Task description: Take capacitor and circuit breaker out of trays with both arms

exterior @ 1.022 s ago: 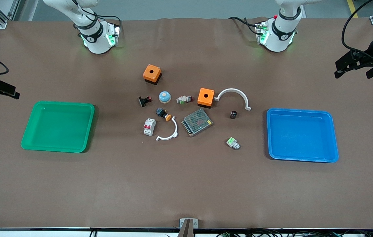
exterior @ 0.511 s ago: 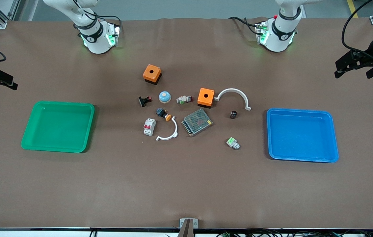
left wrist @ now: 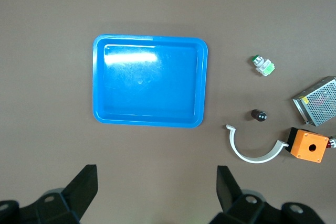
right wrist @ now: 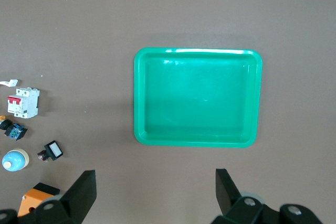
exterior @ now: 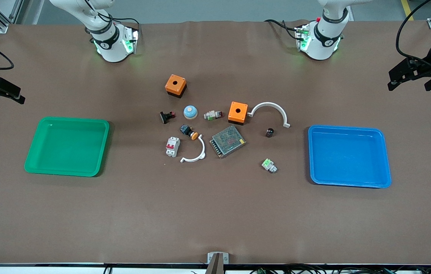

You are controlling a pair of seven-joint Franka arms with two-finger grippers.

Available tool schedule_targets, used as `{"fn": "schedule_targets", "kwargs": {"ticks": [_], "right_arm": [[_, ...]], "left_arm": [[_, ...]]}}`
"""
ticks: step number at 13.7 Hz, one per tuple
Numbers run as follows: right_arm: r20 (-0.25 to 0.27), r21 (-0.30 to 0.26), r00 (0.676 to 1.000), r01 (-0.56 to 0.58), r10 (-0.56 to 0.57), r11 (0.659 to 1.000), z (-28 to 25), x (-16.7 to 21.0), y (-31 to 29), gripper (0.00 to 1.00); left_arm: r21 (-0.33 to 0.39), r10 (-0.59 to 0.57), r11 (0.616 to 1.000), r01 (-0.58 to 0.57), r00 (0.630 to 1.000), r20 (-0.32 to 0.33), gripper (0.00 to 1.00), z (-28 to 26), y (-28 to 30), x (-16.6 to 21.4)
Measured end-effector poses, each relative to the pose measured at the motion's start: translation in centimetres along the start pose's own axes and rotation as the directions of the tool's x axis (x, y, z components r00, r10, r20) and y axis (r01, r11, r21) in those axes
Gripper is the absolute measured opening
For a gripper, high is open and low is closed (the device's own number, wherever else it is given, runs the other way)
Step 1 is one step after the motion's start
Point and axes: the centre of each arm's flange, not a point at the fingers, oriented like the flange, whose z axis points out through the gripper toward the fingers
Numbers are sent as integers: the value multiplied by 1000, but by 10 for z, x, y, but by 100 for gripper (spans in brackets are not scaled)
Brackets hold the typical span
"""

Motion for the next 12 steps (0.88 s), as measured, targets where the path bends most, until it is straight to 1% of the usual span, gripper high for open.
{"fn": "schedule_targets", "kwargs": {"ticks": [4,12], "right_arm": [[-10,-1,1000,3,-3,1000,-11,0,-1,100],[0,-3,999,52,-52,999,-6,2,-7,100]], "left_arm": [[0,0,1000,0,1000,0,100,0,0,0],[-1,2,1000,-2,1000,6,100,3,0,3]]}}
